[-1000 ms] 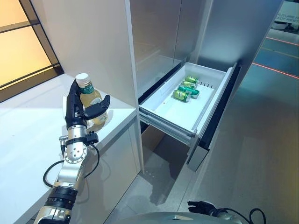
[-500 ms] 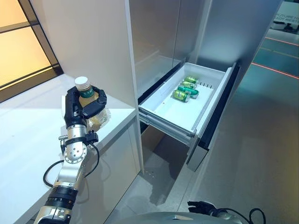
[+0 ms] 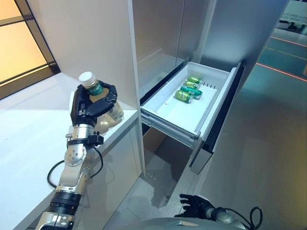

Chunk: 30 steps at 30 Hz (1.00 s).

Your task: Put drinks into fridge and close the fridge

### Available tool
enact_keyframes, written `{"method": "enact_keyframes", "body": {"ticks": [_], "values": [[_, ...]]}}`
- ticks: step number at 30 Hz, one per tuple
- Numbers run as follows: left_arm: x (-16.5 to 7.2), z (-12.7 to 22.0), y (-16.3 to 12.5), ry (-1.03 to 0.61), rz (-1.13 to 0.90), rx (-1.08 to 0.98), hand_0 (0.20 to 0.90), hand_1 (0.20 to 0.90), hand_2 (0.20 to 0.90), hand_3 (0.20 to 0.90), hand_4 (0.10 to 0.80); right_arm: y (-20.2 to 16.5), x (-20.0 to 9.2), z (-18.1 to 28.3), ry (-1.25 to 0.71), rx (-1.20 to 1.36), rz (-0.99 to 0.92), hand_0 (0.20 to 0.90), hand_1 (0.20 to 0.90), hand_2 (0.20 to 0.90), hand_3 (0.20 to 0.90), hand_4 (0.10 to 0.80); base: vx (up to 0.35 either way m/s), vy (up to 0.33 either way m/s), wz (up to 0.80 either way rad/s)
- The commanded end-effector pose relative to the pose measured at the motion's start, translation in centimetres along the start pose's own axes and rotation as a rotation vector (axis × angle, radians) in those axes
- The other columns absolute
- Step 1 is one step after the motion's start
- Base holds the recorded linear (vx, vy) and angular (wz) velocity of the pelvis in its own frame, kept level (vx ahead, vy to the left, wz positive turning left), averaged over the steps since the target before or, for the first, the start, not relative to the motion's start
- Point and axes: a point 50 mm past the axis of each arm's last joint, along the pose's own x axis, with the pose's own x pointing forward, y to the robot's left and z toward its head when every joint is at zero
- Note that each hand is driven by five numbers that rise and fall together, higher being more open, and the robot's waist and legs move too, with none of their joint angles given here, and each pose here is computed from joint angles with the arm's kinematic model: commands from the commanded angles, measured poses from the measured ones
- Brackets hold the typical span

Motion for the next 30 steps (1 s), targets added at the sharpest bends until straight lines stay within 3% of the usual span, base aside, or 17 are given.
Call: {"method": "enact_keyframes", "body": {"ticks": [1, 3, 10, 17, 30], "values": [[4.1, 8.1, -5.0, -0.446, -0.378, -0.122, 0.3, 0.3, 0.3, 0.2, 0.1, 0.4, -0.4, 7.9, -0.324, -0.046, 0.167, 0.9, 0.9, 0.9, 0.9, 0.8, 0.0, 0.0, 0.0], [4.0, 8.0, -5.5, -0.433, -0.429, -0.142, 0.3, 0.3, 0.3, 0.2, 0.1, 0.8, -0.8, 9.0, -0.366, -0.067, 0.208, 0.9, 0.9, 0.9, 0.9, 0.8, 0.0, 0.0, 0.0], [2.5, 6.2, -6.9, -0.303, -0.637, -0.229, 0.3, 0.3, 0.3, 0.2, 0.1, -0.8, -7.1, 18.0, -0.687, -0.288, 0.352, 0.9, 0.9, 0.9, 0.9, 0.8, -0.001, 0.001, 0.0], [2.0, 5.0, -7.4, -0.195, -0.728, -0.235, 0.3, 0.3, 0.3, 0.2, 0.1, 0.0, -11.3, 22.2, -0.869, -0.302, 0.539, 0.9, 0.9, 0.9, 0.9, 0.8, -0.003, 0.0, -0.02], [2.0, 3.1, -8.5, -0.051, -0.759, -0.238, 0.3, 0.3, 0.3, 0.2, 0.1, 2.1, -12.9, 23.8, -0.857, -0.322, 0.757, 0.9, 0.9, 0.9, 0.9, 0.8, 0.0, 0.0, 0.0]]}}
